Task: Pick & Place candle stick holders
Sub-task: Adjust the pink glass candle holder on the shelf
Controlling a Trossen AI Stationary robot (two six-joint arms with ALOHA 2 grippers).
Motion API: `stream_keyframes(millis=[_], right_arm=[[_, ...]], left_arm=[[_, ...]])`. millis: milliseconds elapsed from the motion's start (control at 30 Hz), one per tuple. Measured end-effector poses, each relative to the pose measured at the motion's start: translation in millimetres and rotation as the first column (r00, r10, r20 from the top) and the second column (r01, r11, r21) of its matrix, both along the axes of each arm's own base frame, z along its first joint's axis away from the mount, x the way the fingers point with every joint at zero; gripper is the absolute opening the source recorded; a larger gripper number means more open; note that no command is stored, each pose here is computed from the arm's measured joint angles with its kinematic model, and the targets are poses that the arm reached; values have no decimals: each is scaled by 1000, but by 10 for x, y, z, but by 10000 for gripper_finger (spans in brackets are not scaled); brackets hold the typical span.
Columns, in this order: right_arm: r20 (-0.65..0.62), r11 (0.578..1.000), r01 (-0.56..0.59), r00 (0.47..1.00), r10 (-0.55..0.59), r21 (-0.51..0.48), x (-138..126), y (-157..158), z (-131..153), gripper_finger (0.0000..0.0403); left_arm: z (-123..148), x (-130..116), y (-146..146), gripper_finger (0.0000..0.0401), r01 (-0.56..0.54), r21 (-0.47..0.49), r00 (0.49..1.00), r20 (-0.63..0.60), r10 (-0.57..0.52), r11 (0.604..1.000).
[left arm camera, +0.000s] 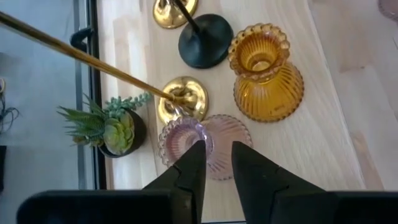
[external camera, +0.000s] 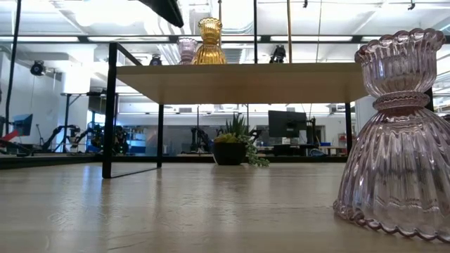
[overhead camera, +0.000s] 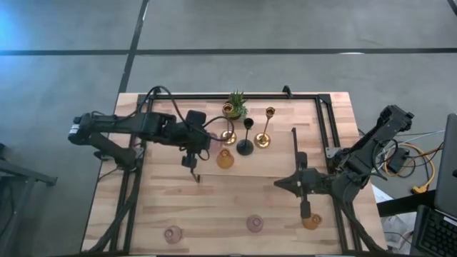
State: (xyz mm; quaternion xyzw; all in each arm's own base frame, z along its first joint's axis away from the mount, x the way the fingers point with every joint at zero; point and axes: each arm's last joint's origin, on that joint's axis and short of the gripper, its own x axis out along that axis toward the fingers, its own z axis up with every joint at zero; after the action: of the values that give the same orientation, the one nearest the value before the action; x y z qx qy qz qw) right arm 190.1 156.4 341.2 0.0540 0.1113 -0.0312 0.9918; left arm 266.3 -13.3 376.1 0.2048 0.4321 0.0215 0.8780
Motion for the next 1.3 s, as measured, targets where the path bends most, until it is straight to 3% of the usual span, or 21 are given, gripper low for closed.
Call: stream_keyframes(millis=[700,1300], right_arm=[[0,1000,1,1000,-1,1,3,1,-1,8],[-1,1000,1,1000,-1,-1,2,1,-4,8]], left_arm=[[-228,160,150,78,-39,16,988,-151,41,999],[-52,143,147,78,-39,11,994,-99,39,999]])
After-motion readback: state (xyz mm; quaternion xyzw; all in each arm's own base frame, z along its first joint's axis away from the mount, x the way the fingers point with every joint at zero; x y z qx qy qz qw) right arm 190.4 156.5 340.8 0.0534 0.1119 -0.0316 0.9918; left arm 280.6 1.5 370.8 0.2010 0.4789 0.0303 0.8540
